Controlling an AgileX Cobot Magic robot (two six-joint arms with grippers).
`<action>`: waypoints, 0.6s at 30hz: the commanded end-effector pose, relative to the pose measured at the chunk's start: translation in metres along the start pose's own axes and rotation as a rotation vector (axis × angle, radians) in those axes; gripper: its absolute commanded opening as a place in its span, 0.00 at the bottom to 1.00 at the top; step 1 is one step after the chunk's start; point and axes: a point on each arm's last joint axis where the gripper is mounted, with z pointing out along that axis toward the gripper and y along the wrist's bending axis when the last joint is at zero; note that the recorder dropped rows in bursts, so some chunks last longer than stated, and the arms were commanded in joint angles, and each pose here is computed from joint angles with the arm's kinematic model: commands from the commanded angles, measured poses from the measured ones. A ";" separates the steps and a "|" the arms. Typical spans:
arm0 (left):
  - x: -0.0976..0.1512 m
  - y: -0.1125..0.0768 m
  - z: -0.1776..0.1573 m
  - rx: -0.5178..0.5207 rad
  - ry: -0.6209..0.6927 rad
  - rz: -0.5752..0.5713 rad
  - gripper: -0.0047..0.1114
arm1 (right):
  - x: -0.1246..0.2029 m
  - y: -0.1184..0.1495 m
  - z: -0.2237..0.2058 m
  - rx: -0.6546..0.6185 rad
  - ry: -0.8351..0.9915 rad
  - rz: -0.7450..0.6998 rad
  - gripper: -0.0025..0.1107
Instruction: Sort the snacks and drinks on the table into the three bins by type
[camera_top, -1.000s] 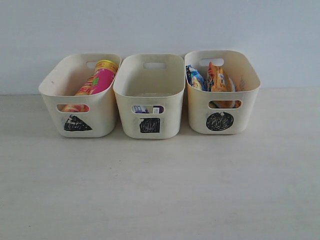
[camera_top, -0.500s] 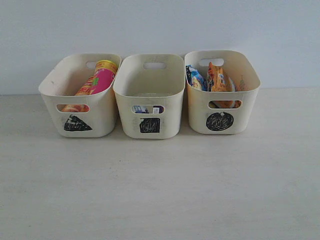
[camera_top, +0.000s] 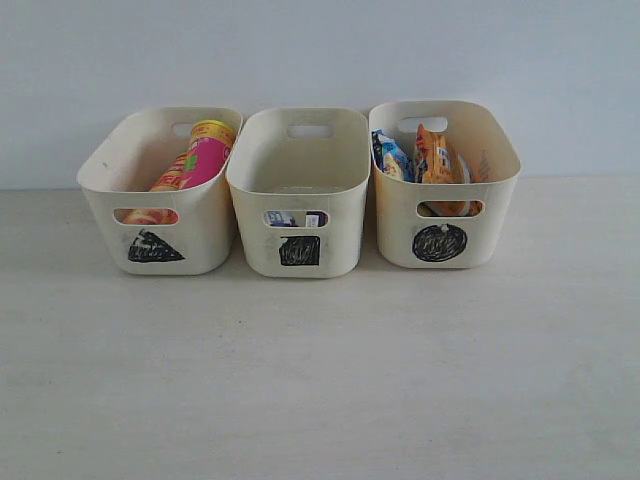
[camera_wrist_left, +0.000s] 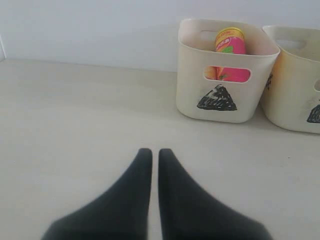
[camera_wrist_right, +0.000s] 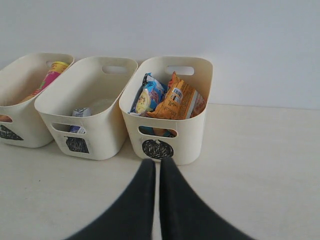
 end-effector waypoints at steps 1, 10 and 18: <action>0.002 0.000 0.000 0.001 0.006 -0.006 0.08 | 0.001 0.000 0.000 -0.002 -0.002 -0.009 0.02; 0.002 0.000 0.000 0.001 0.006 -0.006 0.08 | 0.001 0.000 0.000 -0.002 -0.002 -0.009 0.02; 0.002 0.000 0.000 0.001 0.006 -0.006 0.08 | 0.000 0.000 0.000 0.000 -0.007 -0.009 0.02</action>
